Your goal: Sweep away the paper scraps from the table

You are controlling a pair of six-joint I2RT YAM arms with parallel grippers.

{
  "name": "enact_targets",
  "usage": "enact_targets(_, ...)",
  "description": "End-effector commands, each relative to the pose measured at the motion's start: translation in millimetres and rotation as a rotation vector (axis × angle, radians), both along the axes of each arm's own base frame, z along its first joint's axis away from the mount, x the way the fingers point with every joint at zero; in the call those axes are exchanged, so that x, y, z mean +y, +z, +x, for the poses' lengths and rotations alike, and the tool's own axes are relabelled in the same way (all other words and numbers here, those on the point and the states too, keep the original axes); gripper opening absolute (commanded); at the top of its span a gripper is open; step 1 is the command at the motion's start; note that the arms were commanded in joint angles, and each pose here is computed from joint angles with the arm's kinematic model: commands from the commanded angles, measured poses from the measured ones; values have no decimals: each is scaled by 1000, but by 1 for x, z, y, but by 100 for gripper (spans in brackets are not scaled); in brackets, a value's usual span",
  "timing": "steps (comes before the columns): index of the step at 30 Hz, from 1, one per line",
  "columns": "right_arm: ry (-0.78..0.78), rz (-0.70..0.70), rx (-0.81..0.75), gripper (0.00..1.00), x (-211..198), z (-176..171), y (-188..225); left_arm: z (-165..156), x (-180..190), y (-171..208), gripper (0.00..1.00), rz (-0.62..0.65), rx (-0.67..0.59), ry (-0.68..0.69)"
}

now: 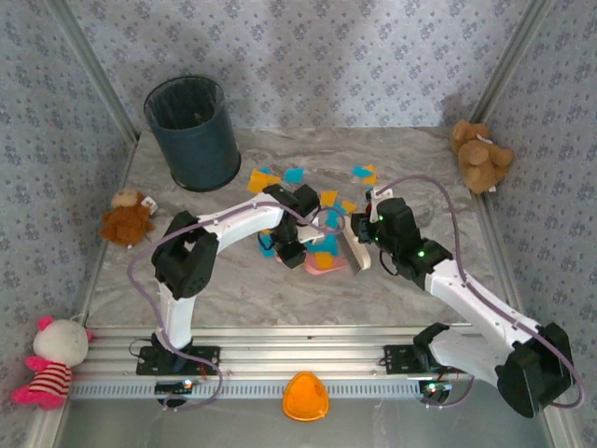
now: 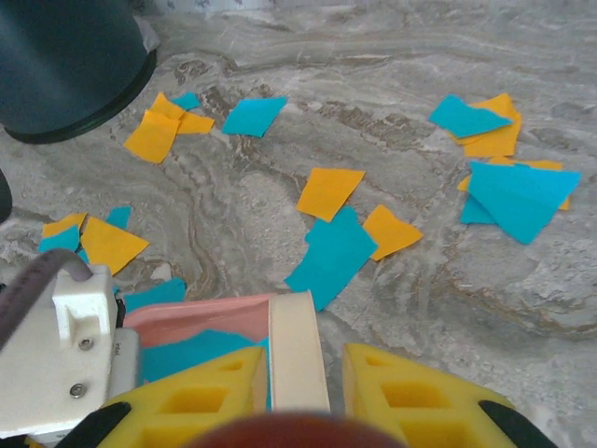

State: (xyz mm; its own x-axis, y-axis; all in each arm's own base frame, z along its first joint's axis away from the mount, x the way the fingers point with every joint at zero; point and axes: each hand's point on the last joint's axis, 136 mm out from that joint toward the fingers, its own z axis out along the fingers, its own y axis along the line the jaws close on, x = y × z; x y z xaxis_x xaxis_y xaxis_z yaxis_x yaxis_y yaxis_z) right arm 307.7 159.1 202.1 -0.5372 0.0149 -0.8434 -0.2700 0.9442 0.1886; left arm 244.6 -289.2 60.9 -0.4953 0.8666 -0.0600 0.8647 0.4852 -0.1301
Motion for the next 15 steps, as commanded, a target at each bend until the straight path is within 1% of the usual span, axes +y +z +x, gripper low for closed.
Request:
enact_targets(1, -35, 4, -42, 0, -9, 0, 25, 1, 1, 16, 0, -34, -38, -1)
enact_targets(7, -56, -7, -56, 0, -21, -5, 36, 2, 0, 20, 0, -81, -84, 3)
enact_targets(10, -113, -30, -70, 0, -36, -7, 41, 3, -3, 23, 0, -118, -110, 9)
enact_targets(15, -220, -62, -59, 0, -65, -8, 38, 5, -13, 34, 0, -219, -137, 29)
